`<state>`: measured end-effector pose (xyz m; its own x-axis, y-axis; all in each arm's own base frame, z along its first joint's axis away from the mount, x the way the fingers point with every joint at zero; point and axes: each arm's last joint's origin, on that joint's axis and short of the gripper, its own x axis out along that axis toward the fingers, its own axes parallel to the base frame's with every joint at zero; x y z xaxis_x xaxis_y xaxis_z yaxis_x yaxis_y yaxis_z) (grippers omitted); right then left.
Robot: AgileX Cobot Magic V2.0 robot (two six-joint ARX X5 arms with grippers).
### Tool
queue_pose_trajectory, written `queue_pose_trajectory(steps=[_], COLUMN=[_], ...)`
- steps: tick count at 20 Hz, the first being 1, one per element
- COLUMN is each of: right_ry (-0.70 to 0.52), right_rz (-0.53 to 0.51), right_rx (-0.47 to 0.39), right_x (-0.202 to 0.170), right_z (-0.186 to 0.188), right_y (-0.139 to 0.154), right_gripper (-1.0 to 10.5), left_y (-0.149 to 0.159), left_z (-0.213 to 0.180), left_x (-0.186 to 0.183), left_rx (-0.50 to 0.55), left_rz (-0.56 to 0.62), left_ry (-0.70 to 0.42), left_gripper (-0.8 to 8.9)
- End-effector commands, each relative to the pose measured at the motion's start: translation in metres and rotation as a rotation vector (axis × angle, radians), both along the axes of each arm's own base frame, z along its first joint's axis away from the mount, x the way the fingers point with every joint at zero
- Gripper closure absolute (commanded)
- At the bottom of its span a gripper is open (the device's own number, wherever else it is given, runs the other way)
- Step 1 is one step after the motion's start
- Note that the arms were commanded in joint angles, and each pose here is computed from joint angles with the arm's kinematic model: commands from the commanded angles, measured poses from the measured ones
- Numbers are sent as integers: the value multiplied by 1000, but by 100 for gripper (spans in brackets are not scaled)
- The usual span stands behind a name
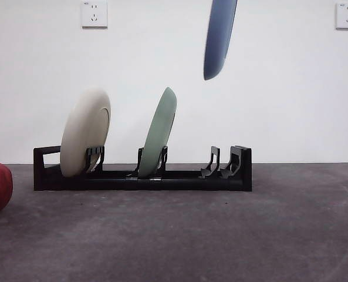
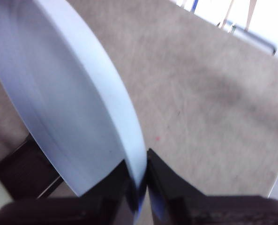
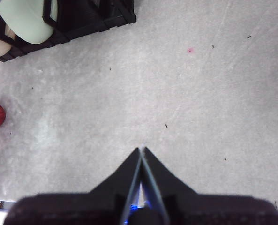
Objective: Take the blue plate from the plate rack,put the plate on the table,take the apple from the table,put the apple in the plate
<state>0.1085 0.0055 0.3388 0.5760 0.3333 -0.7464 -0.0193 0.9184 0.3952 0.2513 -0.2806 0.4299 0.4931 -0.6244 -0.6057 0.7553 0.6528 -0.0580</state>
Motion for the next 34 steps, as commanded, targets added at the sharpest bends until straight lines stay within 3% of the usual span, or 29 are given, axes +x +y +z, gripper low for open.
queue_pose_trajectory(steps=[1, 6, 11, 15, 17, 20, 22, 27, 34], right_ry=[-15, -15, -15, -18, -16, -6, -2, 4, 1], right_rz=[6, 6, 6, 4, 3, 1, 4, 4, 9], right_rx=[-7, -7, -7, -5, -4, 5, 10, 10, 6], right_x=[0, 0, 0, 0, 0, -1, -2, -3, -3], right_z=[2, 2, 2, 2, 2, 1, 1, 1, 1], right_y=[0, 0, 0, 0, 0, 0, 0, 0, 0], right_gripper=[946, 946, 946, 946, 946, 946, 946, 946, 946], left_y=[3, 10, 10, 11, 13, 16, 14, 11, -6], left_z=[8, 0, -8, -23, -51, -104, -142, -226, -289], left_x=[-13, -41, -57, -93, -111, -123, -125, -122, -117], left_rx=[42, 361, 522, 594, 686, 658, 695, 949, 1089], left_rz=[-25, 24, 57, 56, 80, 2, -71, -189, -278], left_ry=[-57, -96, -106, -139, -193, -195, -169, -82, -2], left_gripper=[822, 822, 822, 822, 822, 822, 822, 822, 822])
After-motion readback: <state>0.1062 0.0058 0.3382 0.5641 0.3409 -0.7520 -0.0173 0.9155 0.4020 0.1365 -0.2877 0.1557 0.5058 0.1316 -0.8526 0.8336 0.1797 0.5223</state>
